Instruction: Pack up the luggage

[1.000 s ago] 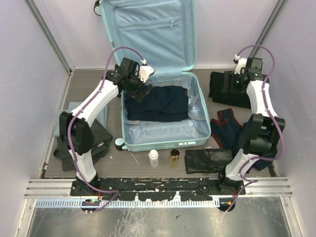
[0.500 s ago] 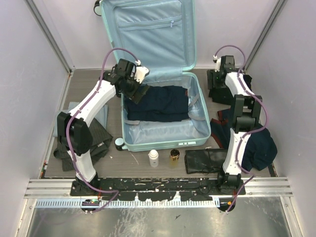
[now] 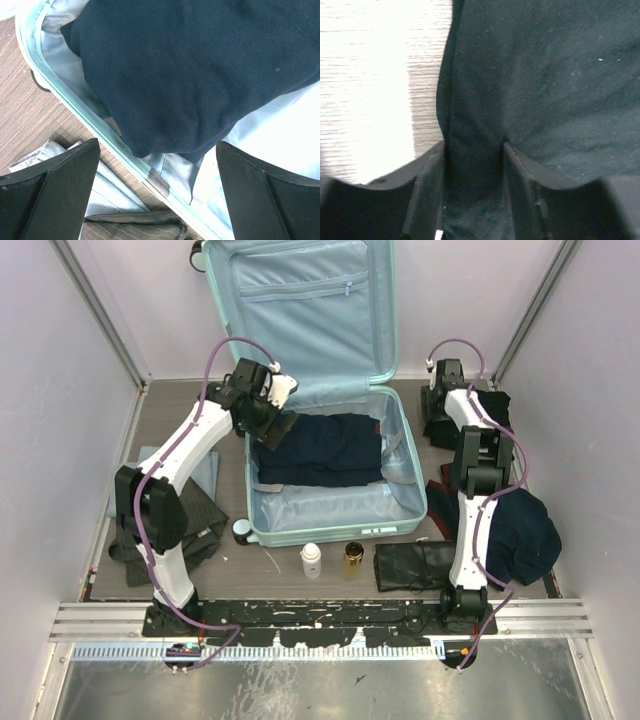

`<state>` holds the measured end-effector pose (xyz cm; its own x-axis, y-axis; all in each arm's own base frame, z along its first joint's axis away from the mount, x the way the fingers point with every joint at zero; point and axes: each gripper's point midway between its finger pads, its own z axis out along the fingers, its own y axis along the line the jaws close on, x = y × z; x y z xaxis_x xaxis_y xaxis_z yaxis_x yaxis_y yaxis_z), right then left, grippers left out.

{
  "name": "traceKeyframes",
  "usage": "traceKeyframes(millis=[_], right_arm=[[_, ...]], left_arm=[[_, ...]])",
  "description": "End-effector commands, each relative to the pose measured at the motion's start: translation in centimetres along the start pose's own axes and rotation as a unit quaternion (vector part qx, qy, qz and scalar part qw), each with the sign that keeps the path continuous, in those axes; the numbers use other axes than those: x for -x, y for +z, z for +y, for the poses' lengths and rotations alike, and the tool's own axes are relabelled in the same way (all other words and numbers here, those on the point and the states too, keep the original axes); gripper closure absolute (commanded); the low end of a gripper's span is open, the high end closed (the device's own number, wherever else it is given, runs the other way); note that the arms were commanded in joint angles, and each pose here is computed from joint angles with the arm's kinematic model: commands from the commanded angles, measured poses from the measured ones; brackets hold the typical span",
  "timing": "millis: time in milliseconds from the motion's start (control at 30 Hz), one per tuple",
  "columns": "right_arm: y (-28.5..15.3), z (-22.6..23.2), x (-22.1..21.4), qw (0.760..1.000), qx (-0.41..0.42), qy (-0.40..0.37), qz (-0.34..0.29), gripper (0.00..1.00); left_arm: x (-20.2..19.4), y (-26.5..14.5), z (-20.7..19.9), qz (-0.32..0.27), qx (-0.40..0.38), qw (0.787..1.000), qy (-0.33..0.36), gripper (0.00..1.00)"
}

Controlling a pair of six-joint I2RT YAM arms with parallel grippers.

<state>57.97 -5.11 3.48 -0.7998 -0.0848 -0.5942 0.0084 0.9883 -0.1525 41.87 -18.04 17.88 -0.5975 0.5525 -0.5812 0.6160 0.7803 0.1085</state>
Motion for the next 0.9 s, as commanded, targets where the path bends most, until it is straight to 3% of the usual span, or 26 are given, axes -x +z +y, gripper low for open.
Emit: traceKeyframes(millis=[0, 133, 233, 500, 667, 867], right_arm=[[0.0, -0.2, -1.9, 0.999, 0.002, 0.025, 0.024, 0.58], [-1.1, 0.1, -4.0, 0.995, 0.046, 0.065, 0.058, 0.84], [-3.4, 0.0, -2.7, 0.989, 0.099, 0.098, 0.044, 0.99], [-12.8, -2.5, 5.3, 0.957, 0.230, 0.156, -0.081, 1.00], [-16.9, -3.9, 6.4, 0.937, 0.276, 0.185, -0.108, 0.99], [-22.8, -2.0, 7.5, 0.912, 0.344, 0.182, -0.131, 0.99]], left_arm=[[1.9, -1.0, 1.4, -0.026, 0.014, 1.000, -0.006, 0.01], [2.1, -1.1, 1.8, -0.024, 0.009, 1.000, -0.016, 0.01], [2.1, -1.1, 2.0, -0.022, 0.002, 0.999, -0.023, 0.01], [2.5, -1.4, 1.4, -0.029, -0.016, 0.999, -0.040, 0.01], [2.6, -1.6, 1.8, -0.032, -0.024, 0.997, -0.067, 0.01], [2.3, -2.0, 2.6, -0.032, -0.032, 0.994, -0.095, 0.02]])
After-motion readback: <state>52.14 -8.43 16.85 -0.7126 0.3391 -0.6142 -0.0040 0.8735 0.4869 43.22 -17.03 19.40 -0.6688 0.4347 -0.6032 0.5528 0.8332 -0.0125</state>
